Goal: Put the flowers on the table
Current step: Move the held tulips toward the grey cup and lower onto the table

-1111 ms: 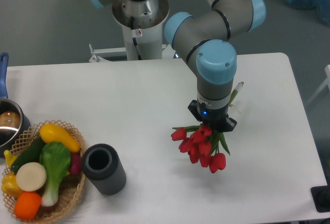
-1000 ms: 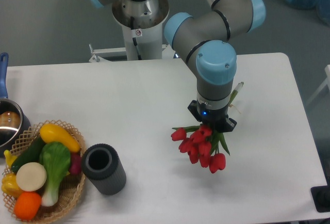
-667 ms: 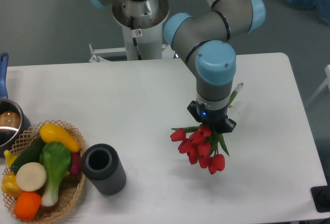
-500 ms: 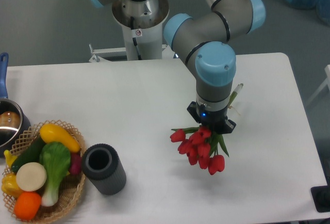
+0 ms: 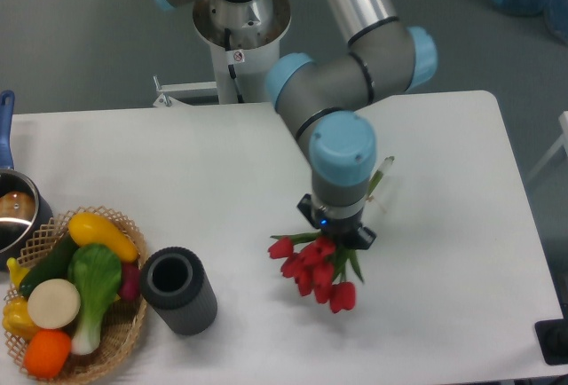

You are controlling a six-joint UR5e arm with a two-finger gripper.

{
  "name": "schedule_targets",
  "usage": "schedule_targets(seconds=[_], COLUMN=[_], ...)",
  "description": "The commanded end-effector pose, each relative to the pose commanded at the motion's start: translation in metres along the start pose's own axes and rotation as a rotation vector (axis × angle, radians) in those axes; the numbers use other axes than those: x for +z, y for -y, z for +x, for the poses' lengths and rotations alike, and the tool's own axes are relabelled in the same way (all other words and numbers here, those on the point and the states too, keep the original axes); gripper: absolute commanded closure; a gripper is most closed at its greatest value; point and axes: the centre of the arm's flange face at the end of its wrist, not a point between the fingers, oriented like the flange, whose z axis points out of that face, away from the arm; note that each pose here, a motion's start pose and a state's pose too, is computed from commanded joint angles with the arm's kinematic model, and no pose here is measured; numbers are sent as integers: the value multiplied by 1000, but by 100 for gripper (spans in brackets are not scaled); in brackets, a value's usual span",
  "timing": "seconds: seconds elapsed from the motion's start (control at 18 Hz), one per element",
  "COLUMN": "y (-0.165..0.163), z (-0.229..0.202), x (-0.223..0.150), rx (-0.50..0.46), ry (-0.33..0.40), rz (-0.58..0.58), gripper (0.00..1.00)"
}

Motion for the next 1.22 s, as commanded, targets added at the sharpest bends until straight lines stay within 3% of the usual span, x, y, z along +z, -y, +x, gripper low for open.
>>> schedule_targets(seconds=[0.17,0.61,0.83,1.17,1.22], y=[14,24,22,6,-1], z=[12,12,11,7,5], x=[17,21,19,10,10], rx=[32,48,47,14,11], ry=[-17,19,24,30,30], rz=[-14,7,8,7,3], gripper=[92,68,47,34,15])
